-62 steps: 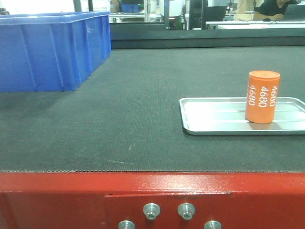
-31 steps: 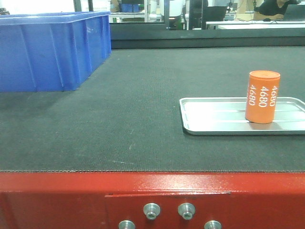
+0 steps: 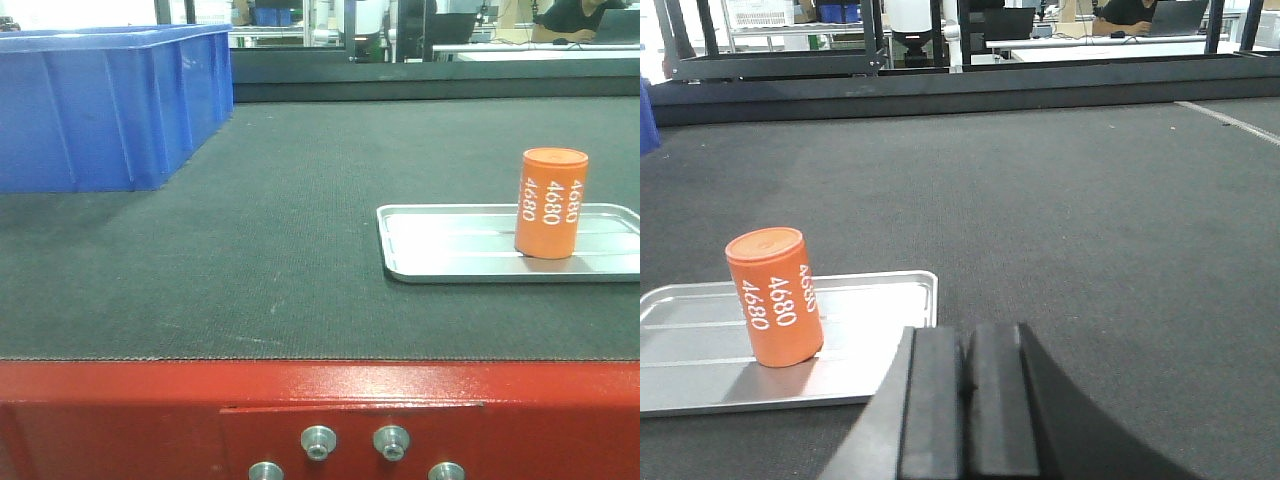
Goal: Grab orange capacitor from left shelf to right conveyor
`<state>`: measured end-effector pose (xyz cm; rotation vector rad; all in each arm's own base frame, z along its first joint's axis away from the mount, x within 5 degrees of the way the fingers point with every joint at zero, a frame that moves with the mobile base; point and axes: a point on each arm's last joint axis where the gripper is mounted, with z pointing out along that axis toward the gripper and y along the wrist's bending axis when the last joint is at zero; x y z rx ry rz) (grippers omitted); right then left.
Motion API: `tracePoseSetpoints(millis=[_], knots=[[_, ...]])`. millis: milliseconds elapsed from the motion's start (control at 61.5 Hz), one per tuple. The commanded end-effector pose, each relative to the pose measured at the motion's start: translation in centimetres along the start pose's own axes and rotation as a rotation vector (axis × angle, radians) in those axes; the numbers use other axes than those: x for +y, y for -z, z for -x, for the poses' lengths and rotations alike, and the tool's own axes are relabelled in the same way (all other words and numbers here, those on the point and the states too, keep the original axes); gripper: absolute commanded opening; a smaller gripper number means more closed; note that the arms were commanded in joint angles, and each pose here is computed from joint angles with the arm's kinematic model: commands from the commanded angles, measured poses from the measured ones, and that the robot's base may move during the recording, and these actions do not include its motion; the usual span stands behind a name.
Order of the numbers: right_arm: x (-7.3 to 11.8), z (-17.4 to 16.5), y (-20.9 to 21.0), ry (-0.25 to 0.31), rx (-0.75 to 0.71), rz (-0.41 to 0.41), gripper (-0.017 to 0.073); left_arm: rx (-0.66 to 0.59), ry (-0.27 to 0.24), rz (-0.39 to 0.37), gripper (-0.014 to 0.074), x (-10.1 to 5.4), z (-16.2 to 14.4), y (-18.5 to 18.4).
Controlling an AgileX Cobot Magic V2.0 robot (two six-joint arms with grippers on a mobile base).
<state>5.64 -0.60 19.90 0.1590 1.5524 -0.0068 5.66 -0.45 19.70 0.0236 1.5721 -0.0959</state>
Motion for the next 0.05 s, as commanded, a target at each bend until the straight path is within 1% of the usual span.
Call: tracePoseSetpoints(millis=[0,33], knots=[[0.07,1.06,0.17,0.011,-0.112,0.004,0.0055,-0.099,0.003,0.003,-0.0127,0.02,0.95,0.13],[0.07,1.06,0.17,0.011,-0.112,0.004,0.0055,-0.099,0.003,0.003,-0.0127,0.02,0.95,0.13]])
